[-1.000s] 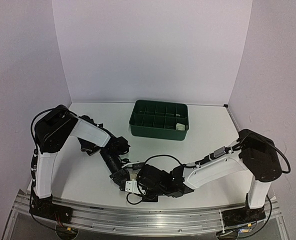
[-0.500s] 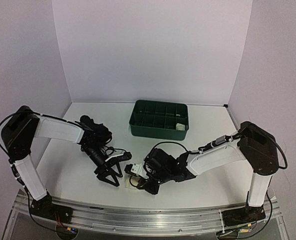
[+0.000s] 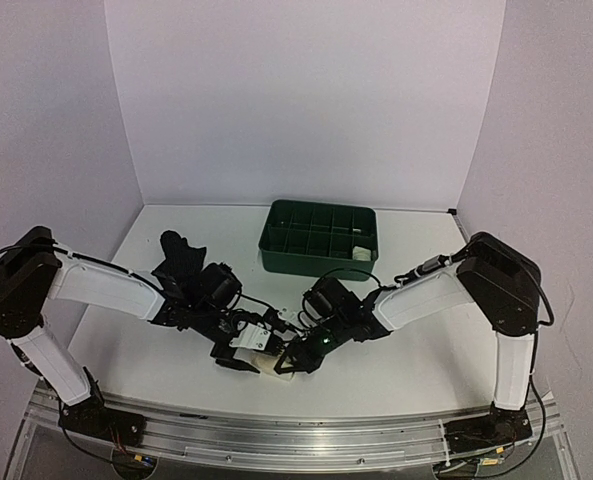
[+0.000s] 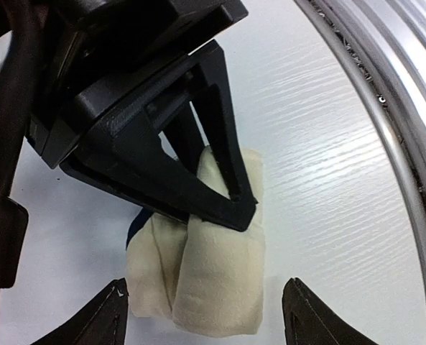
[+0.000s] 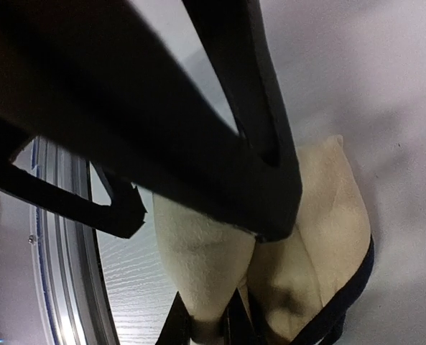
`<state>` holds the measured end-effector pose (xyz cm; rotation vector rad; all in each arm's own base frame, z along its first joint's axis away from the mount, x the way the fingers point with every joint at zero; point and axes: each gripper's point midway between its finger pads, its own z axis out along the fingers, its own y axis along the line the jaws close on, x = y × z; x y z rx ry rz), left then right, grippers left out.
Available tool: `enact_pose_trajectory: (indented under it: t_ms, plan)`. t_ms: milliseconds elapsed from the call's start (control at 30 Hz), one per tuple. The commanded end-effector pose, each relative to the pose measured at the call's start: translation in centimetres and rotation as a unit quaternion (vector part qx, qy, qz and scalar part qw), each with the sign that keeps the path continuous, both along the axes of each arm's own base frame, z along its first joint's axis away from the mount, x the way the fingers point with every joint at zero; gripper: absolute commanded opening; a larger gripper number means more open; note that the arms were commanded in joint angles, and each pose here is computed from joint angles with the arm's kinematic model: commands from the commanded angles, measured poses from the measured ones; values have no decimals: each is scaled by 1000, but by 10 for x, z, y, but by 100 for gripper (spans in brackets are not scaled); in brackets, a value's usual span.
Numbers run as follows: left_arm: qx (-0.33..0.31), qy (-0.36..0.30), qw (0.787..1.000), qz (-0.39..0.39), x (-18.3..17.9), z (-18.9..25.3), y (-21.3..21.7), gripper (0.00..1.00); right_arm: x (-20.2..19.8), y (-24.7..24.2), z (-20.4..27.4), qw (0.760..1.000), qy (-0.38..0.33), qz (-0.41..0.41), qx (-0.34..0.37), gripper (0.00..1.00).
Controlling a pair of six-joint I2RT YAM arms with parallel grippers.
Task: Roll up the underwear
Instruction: Roll the underwear to the center of the board.
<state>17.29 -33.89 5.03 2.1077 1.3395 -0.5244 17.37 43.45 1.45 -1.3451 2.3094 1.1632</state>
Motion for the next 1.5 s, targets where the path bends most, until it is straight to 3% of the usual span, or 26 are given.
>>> enact_pose_trajectory:
  t_ms: [0,200,367,567,667,833,900,1300,1467]
  plan:
    - [-19,-75,997,-8,19,4,-18,71,-20,-47,-60,987,94,-37,-123,0]
    - [21,-57,998,-24,10,-18,-9,46,-17,-42,-54,989,92,-34,-113,0]
    - [45,-40,998,-19,12,-26,-12,32,-13,-39,-51,990,89,-35,-108,0]
    - [84,9,996,11,10,-36,-9,1,-4,-34,-35,993,60,-39,-94,2]
    - [94,66,993,4,-8,-34,-3,0,8,-31,-13,996,14,-45,-78,12]
    - [137,180,974,30,-34,-40,7,0,28,-33,29,994,-79,-53,-51,50]
    - [146,212,965,47,-35,-42,8,0,30,-38,42,992,-111,-49,-44,72]
    - [166,335,924,84,-51,-46,16,0,4,-93,82,962,-268,-43,-32,76]
    - [176,389,898,102,-49,-50,17,0,-15,-69,97,913,-404,16,-51,75]
